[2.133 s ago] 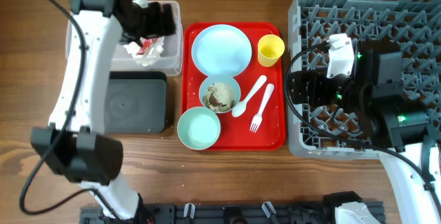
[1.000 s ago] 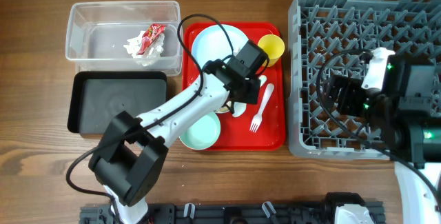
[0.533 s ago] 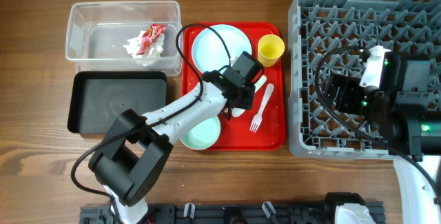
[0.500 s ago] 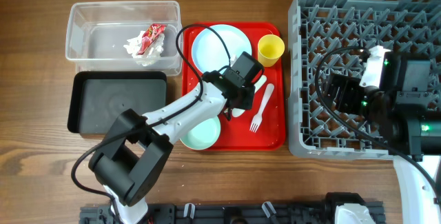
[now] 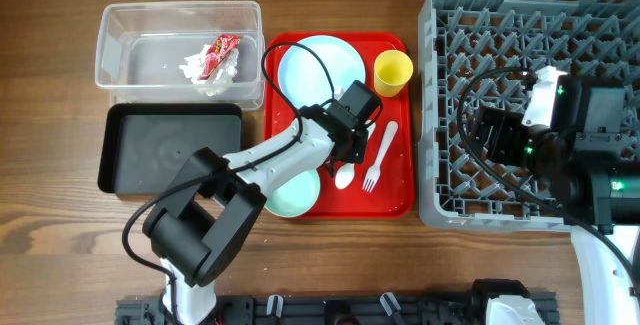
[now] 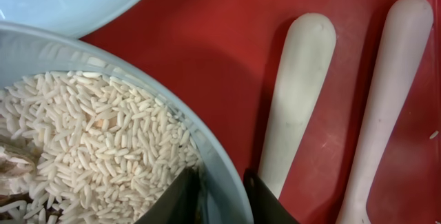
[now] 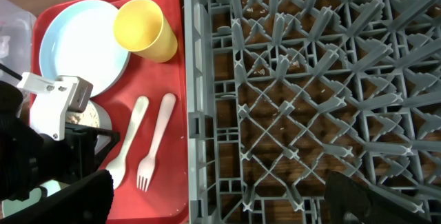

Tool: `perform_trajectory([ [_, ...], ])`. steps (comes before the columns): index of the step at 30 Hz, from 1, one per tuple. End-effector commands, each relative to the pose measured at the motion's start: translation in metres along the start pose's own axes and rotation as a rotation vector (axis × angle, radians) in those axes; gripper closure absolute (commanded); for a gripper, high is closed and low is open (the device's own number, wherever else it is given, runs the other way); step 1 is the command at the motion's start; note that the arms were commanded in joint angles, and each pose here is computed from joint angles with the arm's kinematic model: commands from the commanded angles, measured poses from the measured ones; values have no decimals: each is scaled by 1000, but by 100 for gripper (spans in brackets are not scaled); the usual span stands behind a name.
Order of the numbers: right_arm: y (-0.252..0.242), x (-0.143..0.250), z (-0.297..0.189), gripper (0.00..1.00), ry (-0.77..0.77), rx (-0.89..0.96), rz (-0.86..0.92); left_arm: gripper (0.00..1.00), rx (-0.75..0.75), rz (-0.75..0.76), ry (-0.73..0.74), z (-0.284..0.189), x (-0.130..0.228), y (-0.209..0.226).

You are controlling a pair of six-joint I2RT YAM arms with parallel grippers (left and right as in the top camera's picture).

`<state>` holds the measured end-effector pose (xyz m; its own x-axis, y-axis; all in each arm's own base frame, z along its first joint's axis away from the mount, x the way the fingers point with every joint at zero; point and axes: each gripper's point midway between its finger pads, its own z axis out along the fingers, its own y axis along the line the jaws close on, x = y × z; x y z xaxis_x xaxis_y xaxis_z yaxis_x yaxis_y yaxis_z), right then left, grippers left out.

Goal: Sort waste into correct bins and load items into the dishwasher rack
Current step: 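Reach the left gripper to the blue bowl rim and grasp it, then tip the blue bowl over the black tray to dump the rice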

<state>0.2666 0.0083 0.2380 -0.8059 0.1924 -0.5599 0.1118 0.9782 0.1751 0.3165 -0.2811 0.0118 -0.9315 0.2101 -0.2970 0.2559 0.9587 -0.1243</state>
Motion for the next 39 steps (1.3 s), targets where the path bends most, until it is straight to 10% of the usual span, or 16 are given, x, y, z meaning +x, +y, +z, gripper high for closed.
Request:
perform_trajectory([
  [1, 1, -5, -4, 0, -15, -8, 17, 77, 7, 3, -16, -5, -4, -3],
  [8, 2, -5, -4, 0, -15, -8, 17, 96, 28, 1, -57, -20, -14, -8],
  [26, 2, -5, -4, 0, -16, -8, 16, 96, 162, -7, -109, -107, -50, -36],
  [39, 1, -4, -4, 0, -11, -7, 16, 96, 288, -248, -22, -187, -44, 41],
])
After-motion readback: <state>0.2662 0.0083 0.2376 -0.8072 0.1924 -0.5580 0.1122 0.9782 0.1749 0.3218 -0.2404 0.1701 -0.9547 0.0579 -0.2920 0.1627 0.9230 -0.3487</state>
